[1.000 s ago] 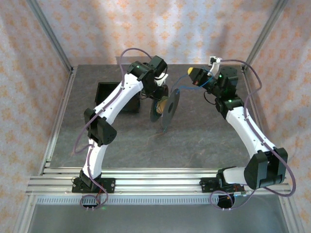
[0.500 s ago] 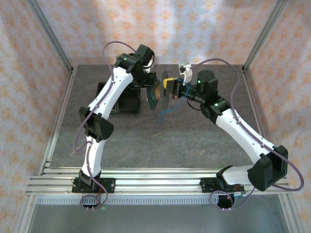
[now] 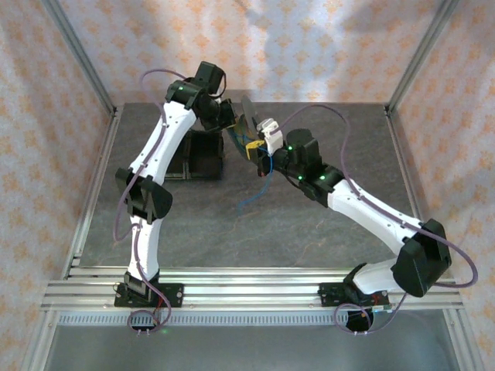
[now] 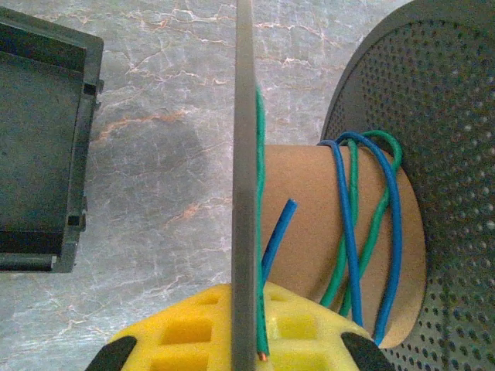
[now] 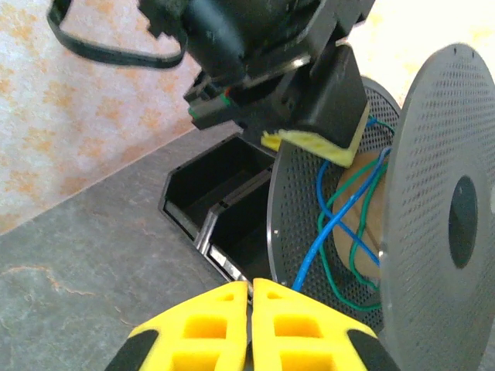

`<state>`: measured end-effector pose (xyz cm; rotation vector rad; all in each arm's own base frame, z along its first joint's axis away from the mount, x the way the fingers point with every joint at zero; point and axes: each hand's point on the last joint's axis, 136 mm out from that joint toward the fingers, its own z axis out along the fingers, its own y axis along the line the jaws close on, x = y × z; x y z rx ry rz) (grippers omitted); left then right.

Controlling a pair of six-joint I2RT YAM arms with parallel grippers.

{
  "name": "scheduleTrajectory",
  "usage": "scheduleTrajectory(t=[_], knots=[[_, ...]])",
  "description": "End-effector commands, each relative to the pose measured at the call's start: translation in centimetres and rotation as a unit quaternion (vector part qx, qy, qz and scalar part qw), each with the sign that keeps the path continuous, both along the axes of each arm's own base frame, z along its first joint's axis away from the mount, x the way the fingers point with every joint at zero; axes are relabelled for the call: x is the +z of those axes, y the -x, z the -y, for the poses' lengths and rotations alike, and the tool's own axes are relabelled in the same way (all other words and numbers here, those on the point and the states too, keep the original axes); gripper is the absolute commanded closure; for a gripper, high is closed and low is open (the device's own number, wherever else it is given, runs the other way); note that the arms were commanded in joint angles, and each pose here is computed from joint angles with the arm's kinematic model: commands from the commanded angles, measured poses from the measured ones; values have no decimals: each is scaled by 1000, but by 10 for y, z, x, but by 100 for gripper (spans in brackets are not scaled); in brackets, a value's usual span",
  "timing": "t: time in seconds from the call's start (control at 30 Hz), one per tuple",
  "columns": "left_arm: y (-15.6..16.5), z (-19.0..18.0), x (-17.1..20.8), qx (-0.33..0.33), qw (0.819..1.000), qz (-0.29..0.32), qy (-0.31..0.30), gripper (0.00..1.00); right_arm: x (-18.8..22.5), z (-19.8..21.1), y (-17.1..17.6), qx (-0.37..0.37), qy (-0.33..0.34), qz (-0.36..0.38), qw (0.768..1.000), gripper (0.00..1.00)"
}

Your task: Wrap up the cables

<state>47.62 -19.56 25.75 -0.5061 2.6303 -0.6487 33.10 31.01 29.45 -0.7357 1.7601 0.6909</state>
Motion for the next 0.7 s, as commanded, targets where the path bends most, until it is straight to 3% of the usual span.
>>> scheduleTrajectory(t=[0.0, 0.27, 0.37, 0.5, 0.67], knots=[[-47, -32, 76, 87, 985, 138, 55, 100, -17, -14, 19, 42, 16, -2, 999, 100], [-42, -34, 116, 40, 979, 171, 104, 100, -50, -12, 15, 34, 48, -14, 998, 96], [-33, -33, 122, 25, 980, 177, 91, 100, -39, -14, 14, 34, 38, -9, 999, 83], [-21, -38, 122, 9, 981, 193, 28, 100, -20, -21, 17, 50, 18, -17, 998, 61], [-15, -40, 126, 7, 972, 235, -3, 100, -37, -20, 10, 36, 37, -34, 998, 55]])
